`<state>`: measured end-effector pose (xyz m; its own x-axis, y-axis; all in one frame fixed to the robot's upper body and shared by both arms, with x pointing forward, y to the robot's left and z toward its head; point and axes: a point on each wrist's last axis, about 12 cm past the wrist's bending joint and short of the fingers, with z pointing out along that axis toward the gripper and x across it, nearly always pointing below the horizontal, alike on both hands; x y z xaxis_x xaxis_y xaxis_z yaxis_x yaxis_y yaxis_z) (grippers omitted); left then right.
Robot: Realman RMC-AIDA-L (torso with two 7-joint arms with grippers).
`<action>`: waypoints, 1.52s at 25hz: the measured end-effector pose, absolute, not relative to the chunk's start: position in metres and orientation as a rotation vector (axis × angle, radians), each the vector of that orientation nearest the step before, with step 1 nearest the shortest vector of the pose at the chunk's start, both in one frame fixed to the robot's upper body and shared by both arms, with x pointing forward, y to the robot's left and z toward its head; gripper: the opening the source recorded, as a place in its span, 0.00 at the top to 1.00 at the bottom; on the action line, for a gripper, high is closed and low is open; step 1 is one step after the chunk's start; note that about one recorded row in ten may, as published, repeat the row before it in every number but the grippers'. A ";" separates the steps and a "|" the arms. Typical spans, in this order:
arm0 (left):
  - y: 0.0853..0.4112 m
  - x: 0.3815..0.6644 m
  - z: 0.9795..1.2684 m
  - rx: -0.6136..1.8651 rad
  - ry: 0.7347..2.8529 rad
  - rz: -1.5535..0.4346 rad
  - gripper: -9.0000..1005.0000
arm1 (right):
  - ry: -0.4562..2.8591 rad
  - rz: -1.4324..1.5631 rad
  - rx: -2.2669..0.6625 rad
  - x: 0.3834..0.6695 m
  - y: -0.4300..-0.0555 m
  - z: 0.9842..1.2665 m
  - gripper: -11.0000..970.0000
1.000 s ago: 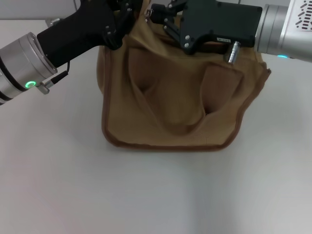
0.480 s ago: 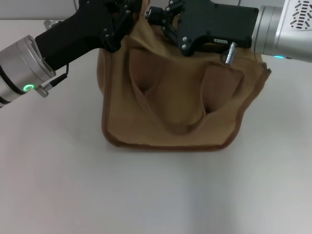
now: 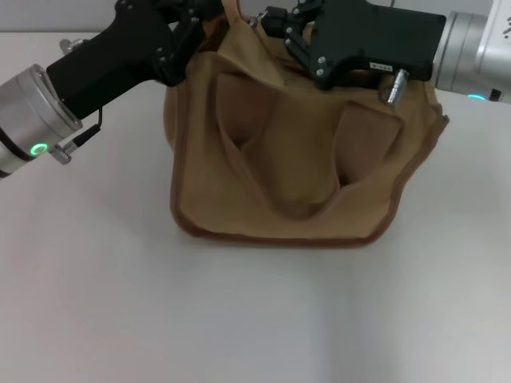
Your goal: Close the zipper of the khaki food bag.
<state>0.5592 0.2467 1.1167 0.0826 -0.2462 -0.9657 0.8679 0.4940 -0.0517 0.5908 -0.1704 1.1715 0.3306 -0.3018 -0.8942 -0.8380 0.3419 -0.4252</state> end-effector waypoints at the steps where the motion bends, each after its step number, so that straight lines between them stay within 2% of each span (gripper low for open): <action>1: 0.248 0.558 1.115 0.641 1.209 -0.915 0.85 | 1.236 0.498 -1.219 0.590 -0.171 1.171 0.99; 19: 0.279 0.535 1.085 0.485 1.309 -0.787 0.84 | 1.350 0.510 -1.174 0.584 -0.190 1.166 0.98; 38: 0.285 0.525 1.075 0.435 1.345 -0.775 0.83 | 1.492 0.526 -1.010 0.542 -0.255 1.147 0.98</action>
